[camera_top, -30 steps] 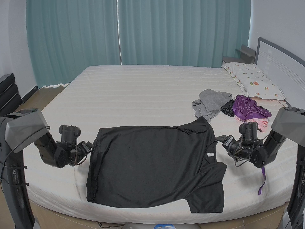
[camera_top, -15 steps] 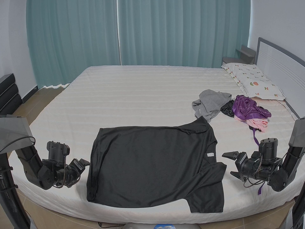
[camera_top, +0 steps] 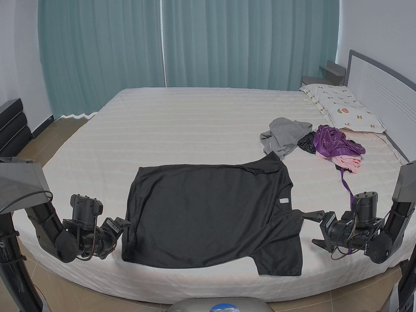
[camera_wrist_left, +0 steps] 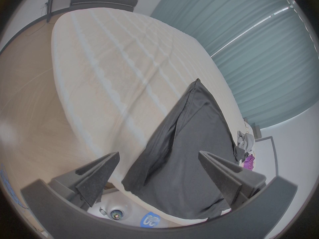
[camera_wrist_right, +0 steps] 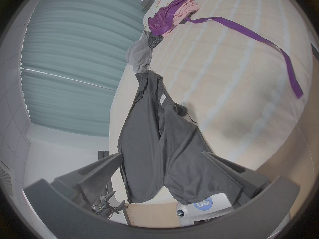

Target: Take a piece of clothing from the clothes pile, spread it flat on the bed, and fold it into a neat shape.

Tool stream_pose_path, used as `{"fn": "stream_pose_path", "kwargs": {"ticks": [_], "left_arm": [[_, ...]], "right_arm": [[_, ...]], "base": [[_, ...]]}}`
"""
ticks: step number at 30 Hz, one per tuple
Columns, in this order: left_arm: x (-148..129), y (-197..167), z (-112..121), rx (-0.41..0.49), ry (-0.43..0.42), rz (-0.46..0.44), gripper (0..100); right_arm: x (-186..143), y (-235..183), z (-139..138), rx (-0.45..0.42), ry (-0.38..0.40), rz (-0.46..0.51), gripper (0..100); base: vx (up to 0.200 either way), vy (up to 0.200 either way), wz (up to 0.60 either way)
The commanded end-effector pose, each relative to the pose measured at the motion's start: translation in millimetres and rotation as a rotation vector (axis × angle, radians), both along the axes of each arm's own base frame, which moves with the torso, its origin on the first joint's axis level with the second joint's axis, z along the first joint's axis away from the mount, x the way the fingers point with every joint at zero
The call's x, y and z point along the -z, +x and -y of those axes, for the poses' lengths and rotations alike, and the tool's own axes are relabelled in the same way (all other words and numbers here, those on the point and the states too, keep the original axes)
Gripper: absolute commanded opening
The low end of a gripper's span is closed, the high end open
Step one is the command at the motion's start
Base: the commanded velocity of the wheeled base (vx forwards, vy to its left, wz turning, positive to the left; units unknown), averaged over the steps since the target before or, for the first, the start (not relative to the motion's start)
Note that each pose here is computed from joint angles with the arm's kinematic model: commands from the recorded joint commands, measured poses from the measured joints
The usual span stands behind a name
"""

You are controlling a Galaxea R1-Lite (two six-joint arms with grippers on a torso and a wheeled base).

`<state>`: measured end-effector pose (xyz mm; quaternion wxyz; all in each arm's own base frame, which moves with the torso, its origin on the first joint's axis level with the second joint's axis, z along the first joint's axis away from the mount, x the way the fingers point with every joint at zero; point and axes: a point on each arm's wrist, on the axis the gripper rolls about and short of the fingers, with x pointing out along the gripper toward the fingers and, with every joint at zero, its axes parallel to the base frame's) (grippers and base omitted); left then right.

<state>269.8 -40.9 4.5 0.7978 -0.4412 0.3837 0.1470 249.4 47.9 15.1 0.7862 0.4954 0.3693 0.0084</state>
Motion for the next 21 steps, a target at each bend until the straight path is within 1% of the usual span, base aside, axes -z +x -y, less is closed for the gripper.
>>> {"fn": "stream_pose_path", "kwargs": {"ticks": [1,3,7,9,10,14,16,19,21], "left_arm": [[-3,6,24,0.047,-0.028,0.034,100],[-4,7,40,0.085,-0.022,0.055,100],[6,9,60,0.11,0.025,0.051,100],[10,10,62,0.109,0.039,0.046,100],[18,10,66,0.113,0.058,0.027,100],[24,9,71,0.124,0.091,0.024,100],[31,6,74,0.157,0.137,0.009,100],[37,5,75,0.162,0.191,0.001,100],[40,5,76,0.162,0.206,-0.007,100]], "right_arm": [[4,0,-4,-0.013,-0.003,-0.014,100],[7,0,-7,-0.022,-0.013,-0.024,100],[7,1,-8,-0.025,-0.011,-0.012,100],[6,1,-8,-0.025,-0.01,-0.006,100],[8,1,-8,-0.026,-0.009,-0.003,100],[11,1,-9,-0.03,-0.01,0.004,100],[12,1,-9,-0.03,-0.009,0.007,100],[12,1,-10,-0.032,-0.009,0.007,100],[12,1,-10,-0.032,-0.009,0.007,100]], "base": [[0.0,0.0,0.0],[0.0,0.0,0.0],[0.0,0.0,0.0],[0.0,0.0,0.0],[0.0,0.0,0.0],[0.0,0.0,0.0],[0.0,0.0,0.0],[0.0,0.0,0.0],[0.0,0.0,0.0]]}}
